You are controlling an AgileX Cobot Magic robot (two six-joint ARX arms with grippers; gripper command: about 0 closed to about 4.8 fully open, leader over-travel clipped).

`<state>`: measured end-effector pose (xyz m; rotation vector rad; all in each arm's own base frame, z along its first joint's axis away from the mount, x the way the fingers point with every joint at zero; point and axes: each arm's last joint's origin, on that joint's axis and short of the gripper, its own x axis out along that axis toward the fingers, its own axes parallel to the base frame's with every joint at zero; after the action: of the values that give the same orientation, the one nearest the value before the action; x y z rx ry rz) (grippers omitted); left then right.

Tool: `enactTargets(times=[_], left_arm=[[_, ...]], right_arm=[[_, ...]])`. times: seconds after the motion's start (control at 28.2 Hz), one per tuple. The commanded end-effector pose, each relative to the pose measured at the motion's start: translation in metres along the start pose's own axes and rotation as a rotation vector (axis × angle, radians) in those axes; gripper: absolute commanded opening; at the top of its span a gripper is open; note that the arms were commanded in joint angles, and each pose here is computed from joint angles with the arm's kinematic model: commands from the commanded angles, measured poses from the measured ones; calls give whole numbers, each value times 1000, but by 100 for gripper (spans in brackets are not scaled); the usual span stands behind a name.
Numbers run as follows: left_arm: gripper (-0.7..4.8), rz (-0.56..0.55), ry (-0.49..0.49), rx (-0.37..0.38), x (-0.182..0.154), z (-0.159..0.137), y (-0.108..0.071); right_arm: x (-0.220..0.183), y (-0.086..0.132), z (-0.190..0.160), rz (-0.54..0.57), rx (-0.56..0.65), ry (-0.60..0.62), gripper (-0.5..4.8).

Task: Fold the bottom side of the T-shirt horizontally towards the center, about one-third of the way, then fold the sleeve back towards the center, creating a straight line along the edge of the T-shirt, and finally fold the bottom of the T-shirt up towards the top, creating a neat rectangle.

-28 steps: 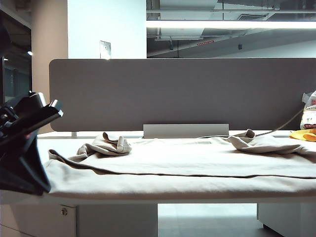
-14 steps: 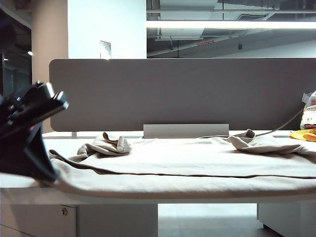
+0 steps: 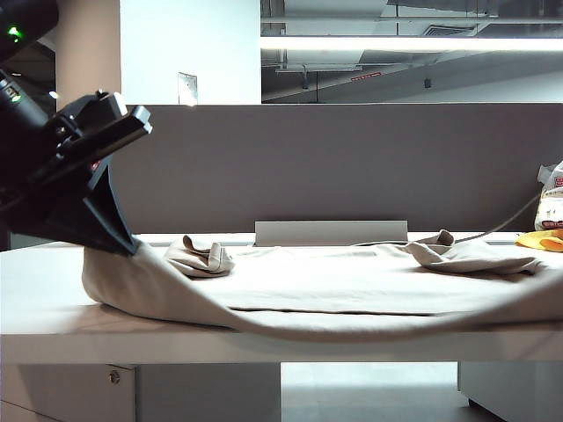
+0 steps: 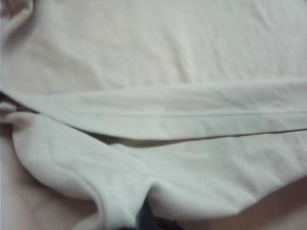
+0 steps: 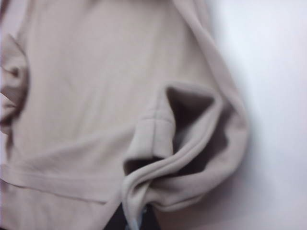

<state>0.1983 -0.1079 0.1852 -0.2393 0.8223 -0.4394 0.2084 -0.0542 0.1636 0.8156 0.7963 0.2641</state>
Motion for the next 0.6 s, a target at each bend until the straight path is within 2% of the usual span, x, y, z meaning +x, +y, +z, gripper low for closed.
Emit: enactTargets(times=[0.04,0.18,0.43,0.6], left_arm=[[-6,22,-20,44,-3,8,-3],[-6,29,-49,61,-6,19,-3],[-6,55,-127,34,-19,49,14],[-6,58,-132,51,-18,65,19]], right_arm=[[-4,11,17,31,-39,-48,-1],[-9,22,31,45,-62,-86,-1],[-14,34,48,59,-87,-138,-1],[-7,40,53,56,-107,-137,-1]])
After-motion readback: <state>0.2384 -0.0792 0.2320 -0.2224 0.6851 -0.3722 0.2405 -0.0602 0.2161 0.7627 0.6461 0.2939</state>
